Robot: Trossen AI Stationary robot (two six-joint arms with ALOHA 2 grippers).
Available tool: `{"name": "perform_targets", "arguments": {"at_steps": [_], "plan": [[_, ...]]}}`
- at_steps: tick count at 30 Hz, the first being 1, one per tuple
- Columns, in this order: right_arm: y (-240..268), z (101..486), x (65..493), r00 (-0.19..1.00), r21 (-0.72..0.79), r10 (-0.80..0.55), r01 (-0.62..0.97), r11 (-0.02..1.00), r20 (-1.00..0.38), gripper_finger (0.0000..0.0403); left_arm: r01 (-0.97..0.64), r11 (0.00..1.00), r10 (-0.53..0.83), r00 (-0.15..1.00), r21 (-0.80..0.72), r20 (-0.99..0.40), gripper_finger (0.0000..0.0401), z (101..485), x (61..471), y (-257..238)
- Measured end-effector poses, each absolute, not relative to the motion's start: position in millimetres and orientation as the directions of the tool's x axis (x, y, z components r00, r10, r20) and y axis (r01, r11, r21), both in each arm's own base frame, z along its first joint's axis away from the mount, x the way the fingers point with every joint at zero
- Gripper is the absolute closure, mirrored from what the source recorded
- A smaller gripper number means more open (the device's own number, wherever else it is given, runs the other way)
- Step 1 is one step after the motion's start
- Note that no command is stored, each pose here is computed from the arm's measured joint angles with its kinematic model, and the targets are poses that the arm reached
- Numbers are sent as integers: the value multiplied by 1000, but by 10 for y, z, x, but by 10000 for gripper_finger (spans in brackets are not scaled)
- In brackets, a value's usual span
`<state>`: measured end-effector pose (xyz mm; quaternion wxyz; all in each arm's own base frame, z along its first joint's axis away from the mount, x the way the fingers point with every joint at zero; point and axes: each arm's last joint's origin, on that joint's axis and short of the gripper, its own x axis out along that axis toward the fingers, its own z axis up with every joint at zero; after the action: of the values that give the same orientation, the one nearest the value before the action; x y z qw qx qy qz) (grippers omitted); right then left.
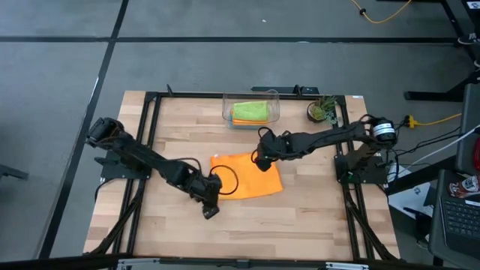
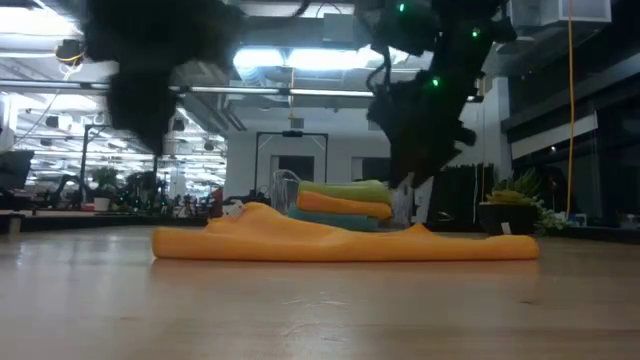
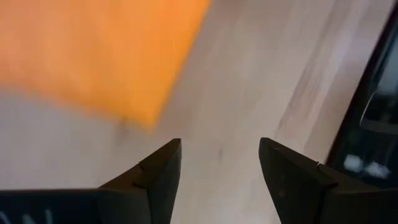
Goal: Fold microfiber towels
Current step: Fold the orange microfiber cloth
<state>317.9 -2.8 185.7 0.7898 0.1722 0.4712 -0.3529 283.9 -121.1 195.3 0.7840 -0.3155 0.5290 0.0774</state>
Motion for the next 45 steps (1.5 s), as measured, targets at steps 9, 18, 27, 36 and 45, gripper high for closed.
{"name": "perform_targets", "arguments": {"at_steps": [9, 18, 27, 36, 45], "plan": [[307, 1646, 3351, 513, 104, -143, 422, 901, -846, 151, -426, 886, 45, 473, -184, -880, 193, 1850, 3087, -685], [344, 1361, 3363, 414, 69, -142, 453, 889, -899, 151, -465, 884, 111, 325, -56, -939, 194, 1365, 3217, -340], [334, 1240, 3307, 306, 17, -151, 484, 875, -940, 151, -477, 878, 53, 165, -32, -985, 200, 1392, 3034, -407], [320, 1334, 3314, 322, 0, -183, 493, 870, -929, 151, -519, 854, 55, 129, -20, -990, 202, 1549, 2943, -464], [336, 1901, 3242, 413, 25, -178, 442, 897, -893, 151, -495, 856, 41, 350, -147, -936, 206, 2138, 2972, -634]]}}
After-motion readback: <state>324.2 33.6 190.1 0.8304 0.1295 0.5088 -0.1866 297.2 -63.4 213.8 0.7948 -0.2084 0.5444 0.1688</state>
